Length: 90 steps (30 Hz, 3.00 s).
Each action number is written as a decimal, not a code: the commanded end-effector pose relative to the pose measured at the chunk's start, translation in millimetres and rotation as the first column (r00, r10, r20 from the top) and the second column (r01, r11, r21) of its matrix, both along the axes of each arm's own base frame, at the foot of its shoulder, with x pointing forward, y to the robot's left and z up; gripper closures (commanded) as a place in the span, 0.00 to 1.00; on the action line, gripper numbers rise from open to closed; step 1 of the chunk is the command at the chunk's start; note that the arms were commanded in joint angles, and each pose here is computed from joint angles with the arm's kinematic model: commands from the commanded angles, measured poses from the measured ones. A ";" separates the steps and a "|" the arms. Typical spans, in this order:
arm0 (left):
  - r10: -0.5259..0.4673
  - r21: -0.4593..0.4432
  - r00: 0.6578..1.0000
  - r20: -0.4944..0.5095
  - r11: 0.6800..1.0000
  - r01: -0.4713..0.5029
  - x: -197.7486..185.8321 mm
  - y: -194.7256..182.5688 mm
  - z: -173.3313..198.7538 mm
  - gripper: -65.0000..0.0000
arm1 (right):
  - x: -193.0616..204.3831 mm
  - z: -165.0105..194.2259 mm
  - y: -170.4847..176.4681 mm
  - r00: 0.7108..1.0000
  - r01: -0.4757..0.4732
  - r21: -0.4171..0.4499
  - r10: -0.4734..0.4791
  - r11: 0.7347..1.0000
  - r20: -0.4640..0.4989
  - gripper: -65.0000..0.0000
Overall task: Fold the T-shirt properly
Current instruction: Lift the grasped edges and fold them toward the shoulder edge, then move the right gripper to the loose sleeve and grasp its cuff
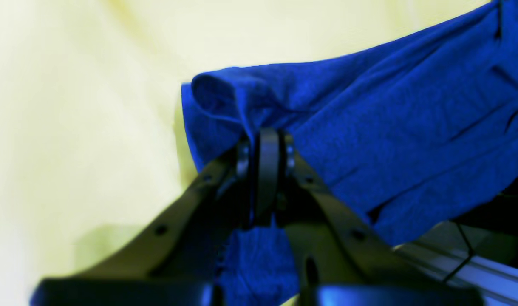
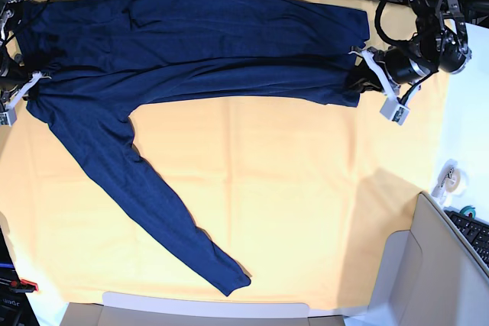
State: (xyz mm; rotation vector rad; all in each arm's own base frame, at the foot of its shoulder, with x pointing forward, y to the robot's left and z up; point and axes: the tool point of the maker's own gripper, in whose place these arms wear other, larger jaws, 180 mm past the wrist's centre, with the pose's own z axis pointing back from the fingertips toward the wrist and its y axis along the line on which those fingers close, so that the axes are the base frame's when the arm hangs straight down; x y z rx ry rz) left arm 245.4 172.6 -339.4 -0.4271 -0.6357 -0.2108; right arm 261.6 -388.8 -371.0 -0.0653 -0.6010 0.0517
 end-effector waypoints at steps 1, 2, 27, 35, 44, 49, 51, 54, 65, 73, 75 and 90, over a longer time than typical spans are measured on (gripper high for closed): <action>0.002 0.005 0.999 0.042 1.000 -0.002 7.2 3.1 10.2 1.00 | 8.4 17.1 -9.8 0.999 -0.009 -0.032 0.011 0.999 0.039 1.00; 0.000 0.005 0.999 0.042 1.000 0.000 7.1 2.7 10.1 0.99 | 8.4 17.1 -9.8 0.999 -0.009 -0.032 0.011 0.999 0.039 1.00; -0.003 0.010 1.000 0.030 1.000 0.003 5.5 3.4 8.4 0.70 | 17.3 53.8 -33.4 0.988 0.057 -0.067 -0.047 0.996 0.146 0.47; -0.008 0.004 1.000 0.028 1.000 0.008 5.0 0.3 7.6 0.70 | 47.5 83.9 -38.8 0.956 0.111 -0.018 -0.102 0.994 0.275 0.47; -0.007 0.004 1.000 0.030 1.000 0.006 6.1 0.4 8.4 0.70 | 128.0 42.7 35.8 0.977 0.003 0.156 -0.037 0.988 0.211 0.47; -0.001 0.005 0.999 0.032 1.000 0.001 6.5 2.2 8.9 0.70 | 142.2 23.8 49.6 0.986 0.005 0.173 -0.034 0.985 0.163 0.47; 0.000 0.005 0.999 0.034 1.000 -0.001 7.1 2.7 9.5 0.70 | 142.1 14.7 49.8 0.987 0.012 0.185 -0.041 0.983 0.156 0.47; 0.000 0.007 0.999 0.034 1.000 0.000 7.1 3.1 9.5 0.70 | 139.7 2.7 50.1 0.988 0.022 0.208 -0.053 0.978 0.144 0.47; 0.000 0.005 0.999 0.036 1.000 -0.001 7.6 2.7 9.9 0.70 | 138.3 -19.5 79.1 0.995 -0.017 0.240 -0.007 0.971 0.098 0.48; 0.000 0.005 0.999 0.036 1.000 -0.001 7.6 2.7 9.9 0.70 | 142.2 -29.2 111.1 0.994 -0.095 0.237 0.080 0.967 0.072 0.85; 0.000 0.005 0.999 0.036 1.000 -0.001 7.6 2.7 9.9 0.70 | 142.3 -29.3 111.3 0.994 -0.096 0.235 0.081 0.967 0.073 0.96; 0.001 0.004 0.999 0.040 1.000 -0.002 8.5 2.7 10.6 0.70 | 95.3 39.6 109.8 0.977 -0.182 -0.081 0.190 0.980 0.093 1.00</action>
